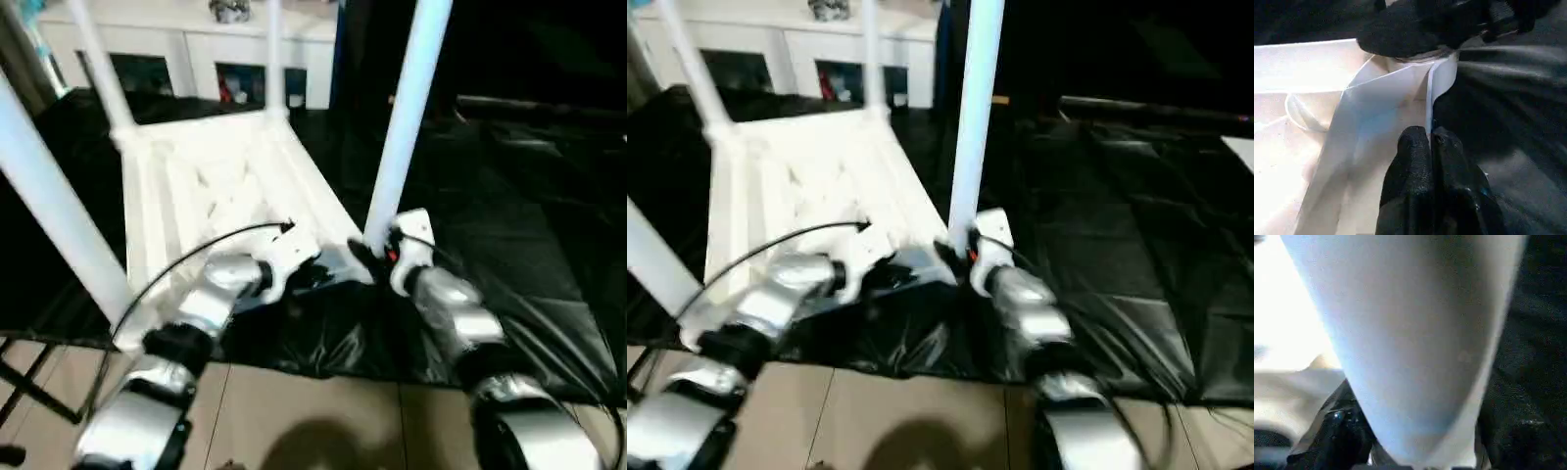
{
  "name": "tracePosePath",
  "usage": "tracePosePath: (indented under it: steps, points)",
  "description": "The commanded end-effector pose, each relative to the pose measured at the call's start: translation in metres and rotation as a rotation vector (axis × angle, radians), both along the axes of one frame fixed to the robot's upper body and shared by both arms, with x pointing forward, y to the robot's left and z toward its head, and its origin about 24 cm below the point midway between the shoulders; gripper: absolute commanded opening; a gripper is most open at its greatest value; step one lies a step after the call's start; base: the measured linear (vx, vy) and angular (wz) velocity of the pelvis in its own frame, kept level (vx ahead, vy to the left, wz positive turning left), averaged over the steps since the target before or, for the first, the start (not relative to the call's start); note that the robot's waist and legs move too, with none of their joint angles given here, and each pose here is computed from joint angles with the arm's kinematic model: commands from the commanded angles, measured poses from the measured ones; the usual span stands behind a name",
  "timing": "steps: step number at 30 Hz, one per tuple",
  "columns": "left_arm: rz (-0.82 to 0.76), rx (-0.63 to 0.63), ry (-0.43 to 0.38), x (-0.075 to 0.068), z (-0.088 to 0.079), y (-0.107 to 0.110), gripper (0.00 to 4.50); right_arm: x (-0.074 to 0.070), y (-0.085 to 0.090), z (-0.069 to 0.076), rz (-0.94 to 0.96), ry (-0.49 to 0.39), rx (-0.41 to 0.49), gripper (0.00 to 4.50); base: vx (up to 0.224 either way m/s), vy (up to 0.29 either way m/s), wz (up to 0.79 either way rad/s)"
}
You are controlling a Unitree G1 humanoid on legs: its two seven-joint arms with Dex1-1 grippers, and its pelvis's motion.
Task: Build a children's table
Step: Rotate leg to tighten
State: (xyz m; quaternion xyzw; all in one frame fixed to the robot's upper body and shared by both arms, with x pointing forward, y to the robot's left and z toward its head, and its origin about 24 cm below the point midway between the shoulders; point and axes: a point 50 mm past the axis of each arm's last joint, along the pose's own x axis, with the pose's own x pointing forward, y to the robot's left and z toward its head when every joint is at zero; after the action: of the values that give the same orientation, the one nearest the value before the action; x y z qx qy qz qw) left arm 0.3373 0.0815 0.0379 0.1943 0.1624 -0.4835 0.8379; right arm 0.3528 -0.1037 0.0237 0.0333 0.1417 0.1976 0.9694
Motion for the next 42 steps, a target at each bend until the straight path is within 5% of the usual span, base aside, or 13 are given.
tracePosePath:
  steps: [1,6,12,17,28,42]
  points:
    - [-0.058,-0.059,-0.082,0.001,0.019,-0.040,0.00,-0.017,0.053,-0.017,0.141,0.090,0.029,2.48,0.000,0.000,0.00]
    - [-0.099,-0.049,-0.103,-0.002,0.019,-0.039,0.00,-0.016,0.057,-0.010,0.195,0.041,0.080,3.02,0.000,0.000,0.00]
    - [-0.207,-0.064,-0.075,-0.011,0.016,-0.024,0.00,-0.013,0.036,-0.006,0.271,-0.026,0.017,3.58,0.000,0.000,0.00]
    - [-0.260,-0.062,-0.046,-0.013,0.016,-0.011,0.00,-0.015,0.020,-0.004,0.427,-0.042,-0.017,3.58,0.000,0.000,0.00]
    - [-0.366,-0.051,0.005,-0.013,0.024,0.020,0.00,-0.047,-0.012,0.000,0.969,0.001,-0.022,3.58,0.000,0.000,0.00]
    - [-0.446,-0.006,0.070,-0.012,0.028,0.045,0.00,-0.070,-0.024,-0.003,1.179,0.128,-0.031,2.70,0.000,0.000,0.00]
